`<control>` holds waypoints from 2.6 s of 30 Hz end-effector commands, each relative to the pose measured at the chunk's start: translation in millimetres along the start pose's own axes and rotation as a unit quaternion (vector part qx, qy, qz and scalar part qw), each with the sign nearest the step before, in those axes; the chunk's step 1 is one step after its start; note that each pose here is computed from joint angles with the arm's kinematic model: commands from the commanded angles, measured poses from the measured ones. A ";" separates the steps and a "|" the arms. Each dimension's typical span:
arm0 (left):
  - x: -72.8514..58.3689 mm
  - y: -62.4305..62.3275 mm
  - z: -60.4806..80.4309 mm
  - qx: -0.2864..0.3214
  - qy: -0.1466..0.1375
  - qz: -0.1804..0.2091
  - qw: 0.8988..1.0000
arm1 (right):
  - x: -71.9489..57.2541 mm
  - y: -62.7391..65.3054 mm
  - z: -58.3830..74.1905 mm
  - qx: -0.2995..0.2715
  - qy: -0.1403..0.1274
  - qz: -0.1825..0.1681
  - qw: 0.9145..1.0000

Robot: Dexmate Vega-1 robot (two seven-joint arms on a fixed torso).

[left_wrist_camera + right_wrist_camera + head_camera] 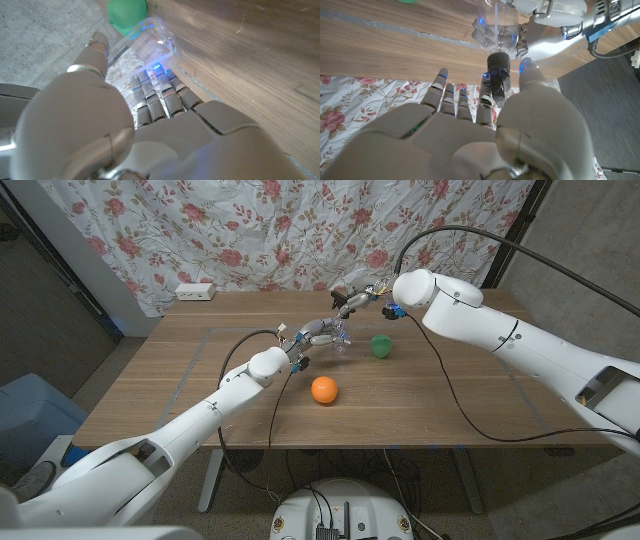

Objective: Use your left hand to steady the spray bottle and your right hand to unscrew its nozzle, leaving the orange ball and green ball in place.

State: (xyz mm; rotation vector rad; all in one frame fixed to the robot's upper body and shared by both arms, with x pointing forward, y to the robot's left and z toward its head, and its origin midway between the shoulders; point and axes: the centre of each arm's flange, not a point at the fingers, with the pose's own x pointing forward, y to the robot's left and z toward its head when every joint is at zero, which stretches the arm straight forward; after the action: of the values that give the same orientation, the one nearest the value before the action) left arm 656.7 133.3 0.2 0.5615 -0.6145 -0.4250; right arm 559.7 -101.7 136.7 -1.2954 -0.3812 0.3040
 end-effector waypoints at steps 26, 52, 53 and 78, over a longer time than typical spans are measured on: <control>0.0 0.8 -1.8 -0.003 0.000 0.002 1.000 | 8.1 3.9 -2.6 0.001 0.014 -0.015 1.000; 4.6 0.7 -0.4 -0.002 0.001 -0.003 1.000 | 6.6 0.4 -8.4 0.017 0.006 -0.029 0.999; 4.4 0.4 -0.6 -0.002 0.001 -0.002 1.000 | 6.4 -0.1 -9.2 0.020 0.007 -0.028 0.999; 0.6 -0.2 -0.5 -0.001 0.002 0.001 1.000 | -3.2 -12.8 -12.8 0.034 -0.006 -0.028 0.999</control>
State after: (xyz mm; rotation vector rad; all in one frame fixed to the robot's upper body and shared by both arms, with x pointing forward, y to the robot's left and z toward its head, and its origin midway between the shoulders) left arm 658.6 131.6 1.3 0.5606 -0.6109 -0.4276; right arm 567.2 -113.5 140.4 -1.2254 -0.4026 0.2694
